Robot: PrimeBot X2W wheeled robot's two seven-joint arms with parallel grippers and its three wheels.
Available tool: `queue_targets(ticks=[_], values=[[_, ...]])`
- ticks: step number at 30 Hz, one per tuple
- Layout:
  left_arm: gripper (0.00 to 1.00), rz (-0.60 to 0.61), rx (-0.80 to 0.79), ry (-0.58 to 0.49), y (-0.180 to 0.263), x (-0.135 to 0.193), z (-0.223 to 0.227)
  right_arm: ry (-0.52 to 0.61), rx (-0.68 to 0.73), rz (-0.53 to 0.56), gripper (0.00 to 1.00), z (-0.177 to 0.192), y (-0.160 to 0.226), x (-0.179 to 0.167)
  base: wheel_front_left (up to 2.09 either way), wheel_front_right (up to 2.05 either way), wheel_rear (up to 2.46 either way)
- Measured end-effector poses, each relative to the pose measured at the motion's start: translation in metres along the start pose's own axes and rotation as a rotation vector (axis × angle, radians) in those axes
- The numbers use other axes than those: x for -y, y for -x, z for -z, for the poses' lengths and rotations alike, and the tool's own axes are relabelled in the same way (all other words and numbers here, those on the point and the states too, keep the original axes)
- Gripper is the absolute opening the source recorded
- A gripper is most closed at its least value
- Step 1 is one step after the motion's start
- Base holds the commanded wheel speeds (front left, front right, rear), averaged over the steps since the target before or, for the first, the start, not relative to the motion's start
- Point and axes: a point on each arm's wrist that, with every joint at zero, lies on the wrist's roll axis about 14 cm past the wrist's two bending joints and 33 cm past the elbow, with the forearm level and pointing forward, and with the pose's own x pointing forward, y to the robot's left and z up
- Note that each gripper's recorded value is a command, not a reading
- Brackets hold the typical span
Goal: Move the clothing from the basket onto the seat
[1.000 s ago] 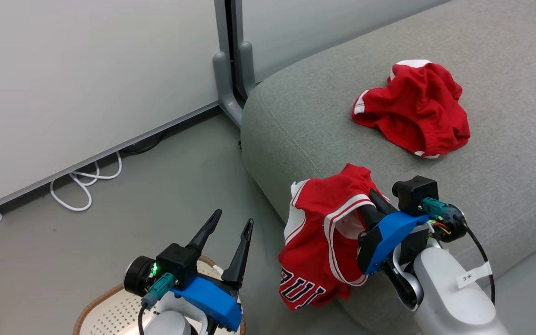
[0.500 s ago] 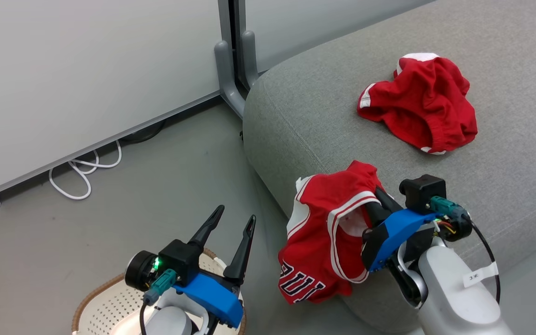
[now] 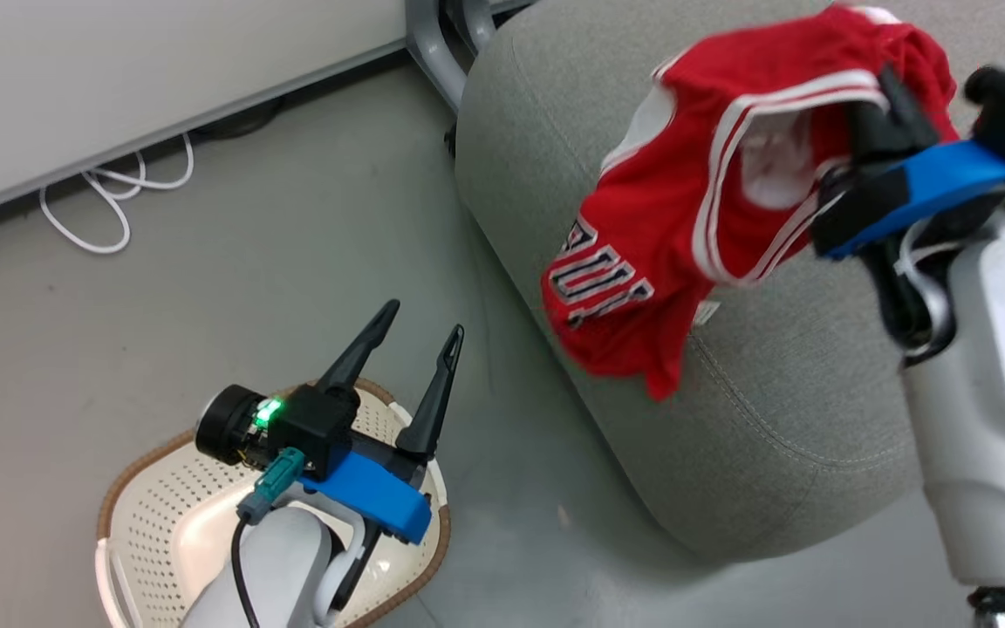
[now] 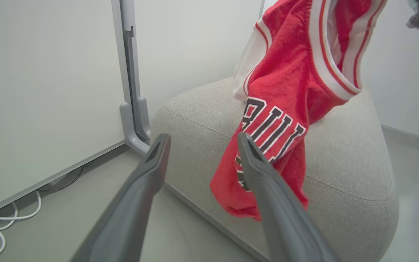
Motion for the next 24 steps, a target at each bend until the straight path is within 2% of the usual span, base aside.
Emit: queue_targets(ticks=[8,17,20,24], values=[[1.0,-0.001,0.007,0.016,-0.016,-0.026,0.019,0.061,0.121,0.132,0.0,-0.061,-0.047,0.057,0.0,0.0,0.0],[1.0,0.032,0.004,0.019,-0.03,-0.052,0.05,0.203,0.183,0.287,0.0,-0.103,-0.078,0.118,0.0,0.0,0.0],[1.0,0.034,0.001,0.016,-0.032,-0.064,0.062,0.222,0.174,0.328,0.0,-0.095,-0.085,0.134,0.0,0.0,0.0],[1.0,0.034,-0.007,0.029,-0.033,-0.073,0.079,0.215,0.079,0.374,0.0,-0.045,-0.091,0.152,0.0,0.0,0.0]])
